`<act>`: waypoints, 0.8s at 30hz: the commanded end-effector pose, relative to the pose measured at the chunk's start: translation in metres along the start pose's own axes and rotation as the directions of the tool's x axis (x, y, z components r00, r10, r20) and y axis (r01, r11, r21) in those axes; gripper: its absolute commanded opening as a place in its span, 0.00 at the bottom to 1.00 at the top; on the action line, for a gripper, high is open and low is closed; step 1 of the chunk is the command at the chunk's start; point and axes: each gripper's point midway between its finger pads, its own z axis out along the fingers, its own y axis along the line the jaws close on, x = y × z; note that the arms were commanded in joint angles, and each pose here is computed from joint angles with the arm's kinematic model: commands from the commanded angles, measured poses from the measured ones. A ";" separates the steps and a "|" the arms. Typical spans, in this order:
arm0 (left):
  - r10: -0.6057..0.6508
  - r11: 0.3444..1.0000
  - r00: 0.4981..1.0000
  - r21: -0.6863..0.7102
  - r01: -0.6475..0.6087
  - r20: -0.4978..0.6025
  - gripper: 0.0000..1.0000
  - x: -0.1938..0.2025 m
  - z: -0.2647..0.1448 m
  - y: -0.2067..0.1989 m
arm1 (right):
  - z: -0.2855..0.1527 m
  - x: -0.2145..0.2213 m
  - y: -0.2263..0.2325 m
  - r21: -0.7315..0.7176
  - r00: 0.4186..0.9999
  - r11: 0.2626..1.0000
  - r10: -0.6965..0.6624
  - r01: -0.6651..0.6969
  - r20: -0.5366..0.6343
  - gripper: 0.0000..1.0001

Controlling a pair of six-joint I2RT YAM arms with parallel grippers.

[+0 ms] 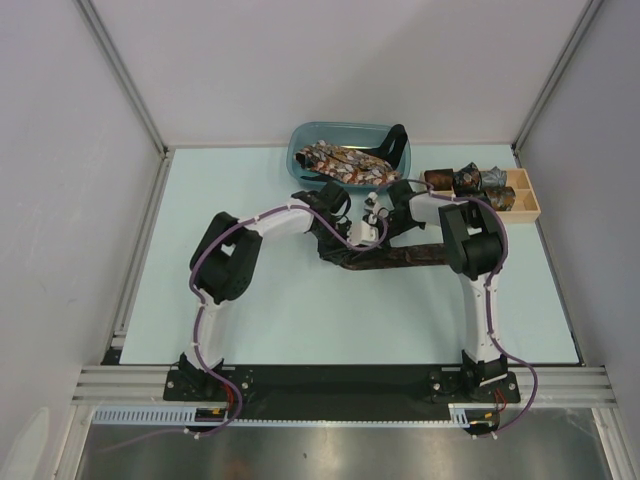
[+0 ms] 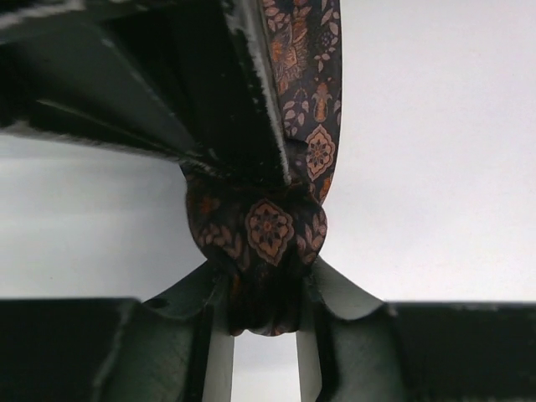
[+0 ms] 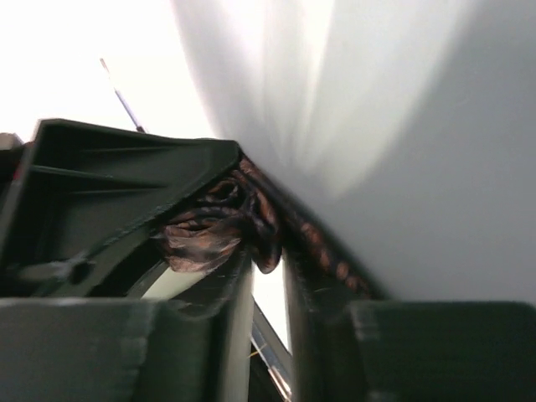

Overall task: Roll the ties
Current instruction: Roll the tie at the center of the board.

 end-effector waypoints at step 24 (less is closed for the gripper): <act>-0.020 0.999 0.997 0.044 0.023 -0.077 0.27 0.021 -0.012 -0.019 | -0.004 -0.003 0.036 -0.038 0.998 0.998 -0.058 0.060 0.039 0.41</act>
